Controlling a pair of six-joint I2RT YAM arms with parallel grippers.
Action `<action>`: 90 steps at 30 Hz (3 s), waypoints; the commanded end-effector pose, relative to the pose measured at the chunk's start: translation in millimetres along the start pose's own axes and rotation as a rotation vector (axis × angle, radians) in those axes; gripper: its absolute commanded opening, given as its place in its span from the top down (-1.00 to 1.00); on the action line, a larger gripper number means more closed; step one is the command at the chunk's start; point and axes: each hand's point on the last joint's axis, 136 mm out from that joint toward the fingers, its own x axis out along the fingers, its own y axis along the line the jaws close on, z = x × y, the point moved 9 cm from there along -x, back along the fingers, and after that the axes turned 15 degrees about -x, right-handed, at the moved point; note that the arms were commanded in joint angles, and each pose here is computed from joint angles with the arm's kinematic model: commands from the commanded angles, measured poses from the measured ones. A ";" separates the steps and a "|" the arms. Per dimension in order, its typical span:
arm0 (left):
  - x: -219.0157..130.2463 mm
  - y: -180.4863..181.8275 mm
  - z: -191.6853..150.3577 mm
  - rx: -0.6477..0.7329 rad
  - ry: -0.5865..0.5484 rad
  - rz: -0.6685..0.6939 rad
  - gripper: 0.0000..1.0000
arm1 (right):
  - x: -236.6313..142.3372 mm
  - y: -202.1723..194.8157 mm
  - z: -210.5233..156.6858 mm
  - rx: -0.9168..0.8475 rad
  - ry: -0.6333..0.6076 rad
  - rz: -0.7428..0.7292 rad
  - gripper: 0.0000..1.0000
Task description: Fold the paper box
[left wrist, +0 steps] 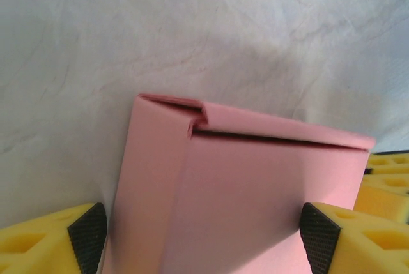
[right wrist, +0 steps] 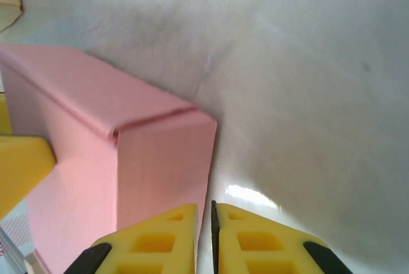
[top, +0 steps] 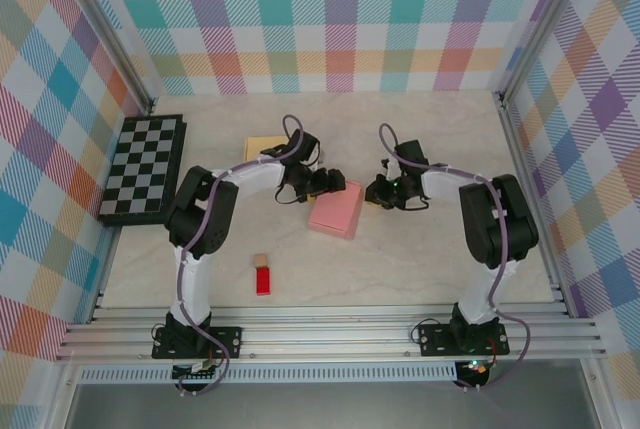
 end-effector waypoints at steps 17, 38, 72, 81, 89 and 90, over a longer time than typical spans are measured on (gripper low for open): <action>-30.5 13.0 -66.3 -0.001 0.002 -0.088 -0.64 | -3.3 33.7 -89.3 0.102 0.028 0.159 0.71; -26.5 22.0 -72.0 0.001 -0.046 0.039 -0.64 | -22.1 38.7 -77.8 -0.086 0.023 0.045 0.70; -1.2 12.6 -97.9 -0.256 -0.010 -0.124 -0.63 | 35.7 56.0 -65.5 0.004 0.058 0.429 0.71; -1.9 -12.4 -101.2 -0.306 0.003 -0.222 -0.64 | 31.3 101.8 -61.4 0.009 -0.058 0.536 0.72; -12.1 1.6 -78.0 -0.231 -0.075 -0.038 -0.64 | 20.4 78.1 -82.3 0.001 -0.001 0.251 0.68; -14.7 3.4 -74.6 -0.221 -0.082 -0.019 -0.64 | 18.2 73.3 -85.3 -0.003 0.016 0.222 0.68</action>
